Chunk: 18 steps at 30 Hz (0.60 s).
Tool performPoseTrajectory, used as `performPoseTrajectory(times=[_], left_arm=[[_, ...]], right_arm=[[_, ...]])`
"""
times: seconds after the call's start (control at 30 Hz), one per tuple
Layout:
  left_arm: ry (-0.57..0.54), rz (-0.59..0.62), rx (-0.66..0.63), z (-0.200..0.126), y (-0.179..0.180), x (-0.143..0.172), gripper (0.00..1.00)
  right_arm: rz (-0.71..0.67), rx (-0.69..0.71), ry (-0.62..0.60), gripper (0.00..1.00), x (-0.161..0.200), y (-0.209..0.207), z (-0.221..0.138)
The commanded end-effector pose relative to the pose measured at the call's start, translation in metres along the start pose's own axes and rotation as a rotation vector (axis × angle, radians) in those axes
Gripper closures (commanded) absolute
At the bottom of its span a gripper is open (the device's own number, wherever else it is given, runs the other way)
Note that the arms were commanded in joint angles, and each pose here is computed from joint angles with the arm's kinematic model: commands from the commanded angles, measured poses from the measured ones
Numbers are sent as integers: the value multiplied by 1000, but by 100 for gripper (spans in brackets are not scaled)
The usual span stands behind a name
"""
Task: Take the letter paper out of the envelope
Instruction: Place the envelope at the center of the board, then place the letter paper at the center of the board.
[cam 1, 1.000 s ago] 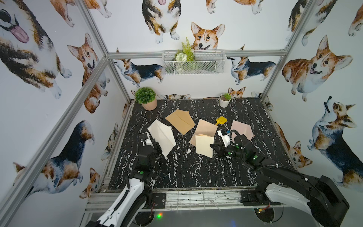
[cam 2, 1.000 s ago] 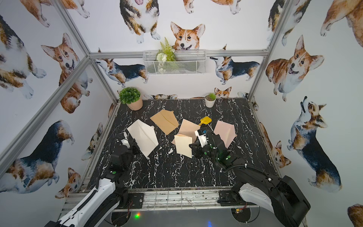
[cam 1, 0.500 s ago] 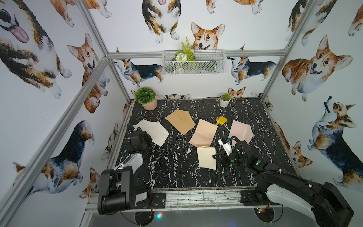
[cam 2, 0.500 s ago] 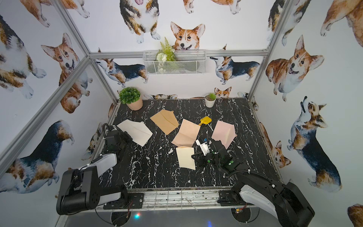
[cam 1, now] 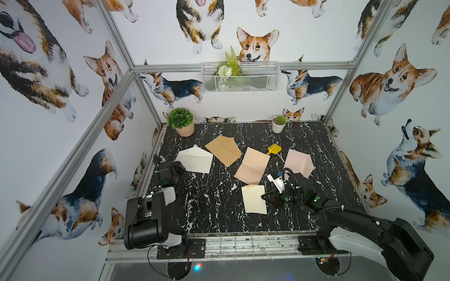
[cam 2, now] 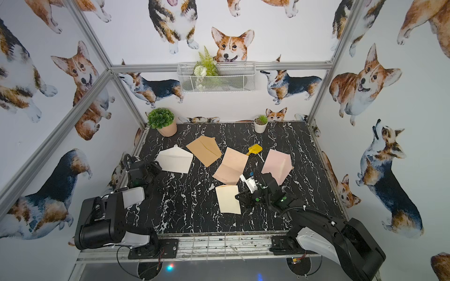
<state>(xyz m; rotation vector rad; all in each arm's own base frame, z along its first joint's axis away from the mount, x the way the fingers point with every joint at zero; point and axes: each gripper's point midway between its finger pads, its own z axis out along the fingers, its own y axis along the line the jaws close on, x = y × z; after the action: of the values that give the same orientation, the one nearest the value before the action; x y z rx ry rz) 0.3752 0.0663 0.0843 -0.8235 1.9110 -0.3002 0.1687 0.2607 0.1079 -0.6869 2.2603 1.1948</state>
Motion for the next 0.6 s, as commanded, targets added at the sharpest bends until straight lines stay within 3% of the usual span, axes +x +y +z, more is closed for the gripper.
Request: performPoseTrajectory(times=[0.0, 0.13, 0.33, 0.47, 0.57], left_arm=[[-56, -51, 102, -12, -20, -12, 49], [-10, -13, 208, -34, -58, 12, 49], [84, 320, 451, -79, -164, 83, 49], [137, 348, 491, -83, -169, 99, 50], [171, 392, 521, -88, -165, 123, 50]], right_arm=[[-28, -104, 0, 100, -15, 19, 7], [-45, -136, 72, 100, -21, 27, 32], [-135, -101, 158, 100, -34, 37, 77], [-122, -37, 122, 96, -47, 20, 89], [-27, 42, 195, 93, -41, -7, 95]])
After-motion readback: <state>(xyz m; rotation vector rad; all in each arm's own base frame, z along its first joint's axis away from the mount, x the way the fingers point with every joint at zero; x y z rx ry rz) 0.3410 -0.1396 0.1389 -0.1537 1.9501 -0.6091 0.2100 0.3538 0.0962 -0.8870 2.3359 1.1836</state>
